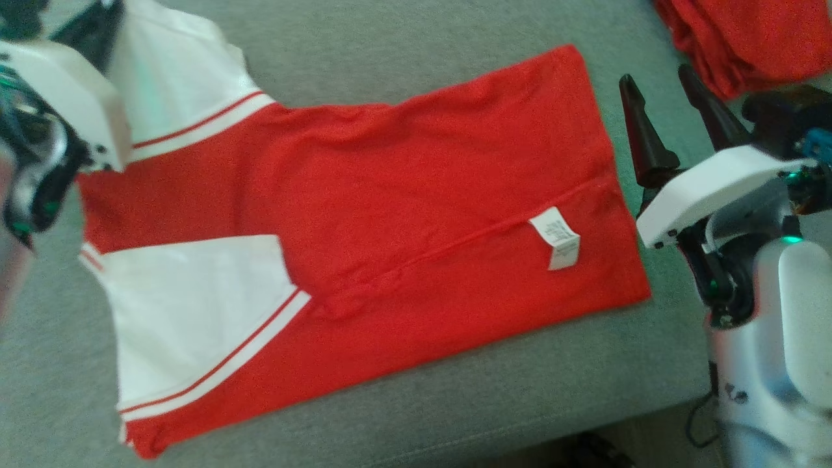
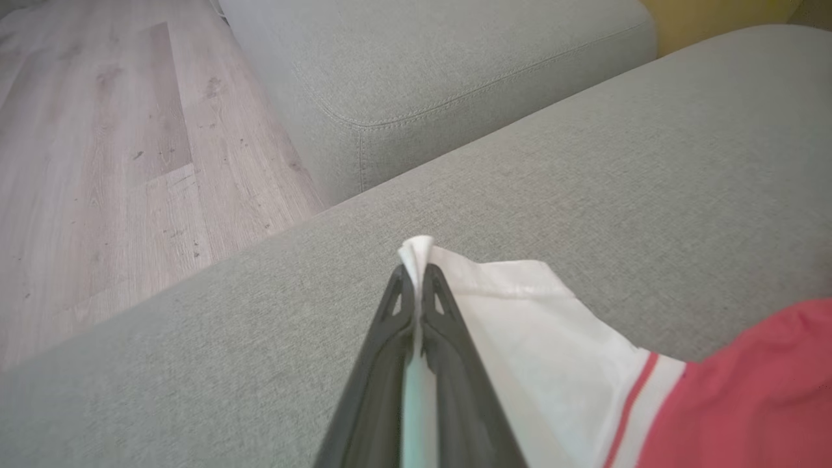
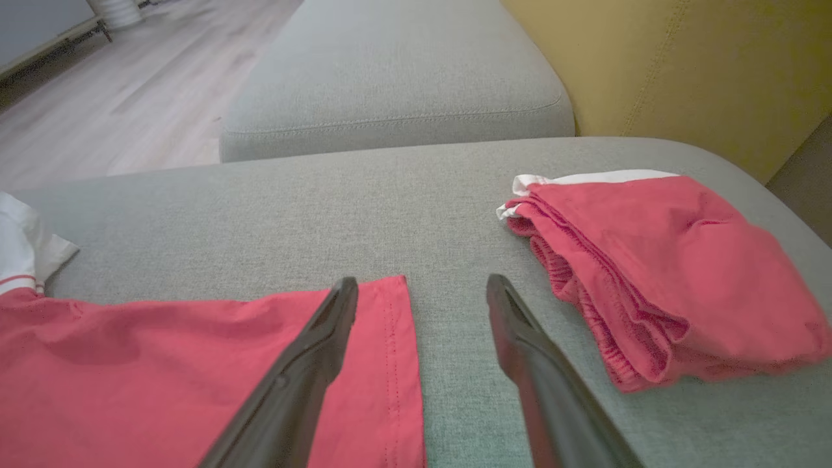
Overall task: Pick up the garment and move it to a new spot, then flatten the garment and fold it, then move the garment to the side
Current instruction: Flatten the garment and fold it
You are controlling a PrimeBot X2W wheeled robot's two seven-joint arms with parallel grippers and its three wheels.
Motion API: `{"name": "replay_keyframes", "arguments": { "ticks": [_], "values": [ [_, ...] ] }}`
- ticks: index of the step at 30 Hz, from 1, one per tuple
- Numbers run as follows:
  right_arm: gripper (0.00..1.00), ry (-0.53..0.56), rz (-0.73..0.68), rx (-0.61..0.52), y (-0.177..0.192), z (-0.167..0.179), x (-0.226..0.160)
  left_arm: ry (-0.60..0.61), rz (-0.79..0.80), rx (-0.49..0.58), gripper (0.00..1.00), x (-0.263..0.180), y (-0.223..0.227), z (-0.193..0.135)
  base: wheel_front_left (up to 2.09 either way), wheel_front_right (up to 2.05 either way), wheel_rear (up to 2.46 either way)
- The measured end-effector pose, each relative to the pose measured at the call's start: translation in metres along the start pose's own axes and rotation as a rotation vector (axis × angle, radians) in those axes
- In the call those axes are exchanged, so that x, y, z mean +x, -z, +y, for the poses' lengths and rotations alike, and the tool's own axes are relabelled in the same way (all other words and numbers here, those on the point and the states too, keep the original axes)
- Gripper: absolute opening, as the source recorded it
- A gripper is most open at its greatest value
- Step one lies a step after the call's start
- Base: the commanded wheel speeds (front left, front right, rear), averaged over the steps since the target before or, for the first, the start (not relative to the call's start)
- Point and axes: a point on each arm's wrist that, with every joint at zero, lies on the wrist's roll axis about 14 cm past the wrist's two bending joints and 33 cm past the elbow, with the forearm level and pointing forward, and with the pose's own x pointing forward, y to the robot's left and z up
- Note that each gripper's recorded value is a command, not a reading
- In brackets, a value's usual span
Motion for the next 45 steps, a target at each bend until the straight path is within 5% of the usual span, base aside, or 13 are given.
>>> {"name": "replay_keyframes", "arguments": {
  "ticks": [12,25,27,28,31,33,45],
  "values": [
    [1.0,-0.058,0.236,-0.076,0.006,0.011,0.041,-0.049,-0.137,-0.008,0.0,-0.07,-0.015,-0.003,0.0,0.0,0.0],
    [1.0,-0.065,0.442,-0.063,0.045,0.018,0.078,-0.052,-0.104,-0.049,0.0,-0.069,0.011,-0.003,0.0,0.0,0.0],
    [0.75,-0.07,0.466,-0.07,0.05,0.02,0.078,-0.053,-0.099,-0.049,0.0,-0.068,0.013,-0.003,0.0,0.0,0.0],
    [0.5,-0.074,0.468,-0.077,0.05,0.022,0.078,-0.052,-0.098,-0.048,0.0,-0.068,0.014,-0.003,0.0,0.0,0.0],
    [0.27,-0.08,0.487,-0.092,0.052,0.024,0.075,-0.044,-0.094,-0.044,0.0,-0.069,0.014,-0.006,0.0,0.0,0.0],
    [0.0,-0.08,0.492,-0.096,0.052,0.024,0.073,-0.047,-0.098,-0.043,0.0,-0.07,0.013,-0.006,0.0,0.0,0.0],
    [0.0,-0.078,0.299,-0.07,0.02,0.023,0.067,-0.046,-0.183,-0.02,0.0,-0.09,-0.01,-0.011,0.0,0.0,0.0]
  ]
}}
